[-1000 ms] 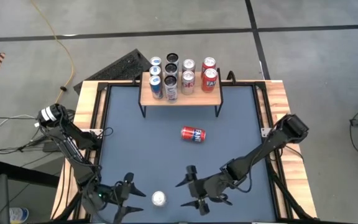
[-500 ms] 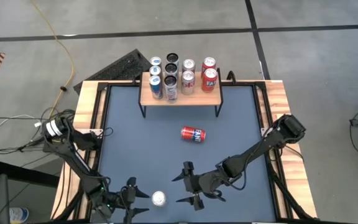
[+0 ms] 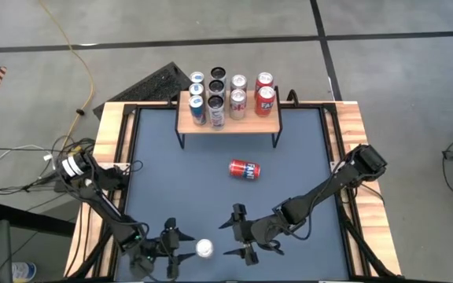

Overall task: Place canned beverage on shelf
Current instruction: Put the silver soda can on the shelf aligned with the other silver soda can

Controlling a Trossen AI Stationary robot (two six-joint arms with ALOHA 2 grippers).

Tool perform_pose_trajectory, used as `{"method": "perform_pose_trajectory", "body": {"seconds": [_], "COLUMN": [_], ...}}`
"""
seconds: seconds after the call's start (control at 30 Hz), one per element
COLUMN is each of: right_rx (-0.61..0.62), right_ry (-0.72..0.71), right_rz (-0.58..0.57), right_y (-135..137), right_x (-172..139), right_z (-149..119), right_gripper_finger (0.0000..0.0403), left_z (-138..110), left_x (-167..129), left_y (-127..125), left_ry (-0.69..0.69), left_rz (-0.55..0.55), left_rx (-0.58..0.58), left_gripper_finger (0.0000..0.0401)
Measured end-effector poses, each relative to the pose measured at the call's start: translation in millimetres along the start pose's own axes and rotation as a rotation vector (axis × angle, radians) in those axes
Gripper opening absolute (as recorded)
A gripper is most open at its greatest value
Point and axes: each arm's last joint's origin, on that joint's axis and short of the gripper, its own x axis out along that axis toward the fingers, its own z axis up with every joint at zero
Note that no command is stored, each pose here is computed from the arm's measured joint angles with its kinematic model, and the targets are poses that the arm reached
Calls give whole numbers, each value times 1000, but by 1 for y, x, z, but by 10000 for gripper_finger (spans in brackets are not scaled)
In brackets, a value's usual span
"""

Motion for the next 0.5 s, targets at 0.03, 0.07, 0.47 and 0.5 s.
{"method": "perform_pose_trajectory", "body": {"seconds": [0.03, 0.07, 0.47, 0.5], "right_rx": [0, 1, 2, 12], "right_ry": [3, 8, 19, 19], "right_rz": [-1, -2, -9, -9], "right_y": [0, 0, -1, -1], "right_x": [0, 0, 0, 0], "right_z": [0, -1, -2, -2], "right_gripper_finger": [357, 357, 357, 357], "left_z": [-1, -1, 9, 10], "left_x": [2, 4, 23, 24], "left_y": [1, 3, 18, 19], "left_ry": [1, 3, -3, 6], "left_rz": [10, 22, 85, 79], "left_rx": [2, 9, 47, 43], "left_gripper_finger": [225, 225, 225, 225]}}
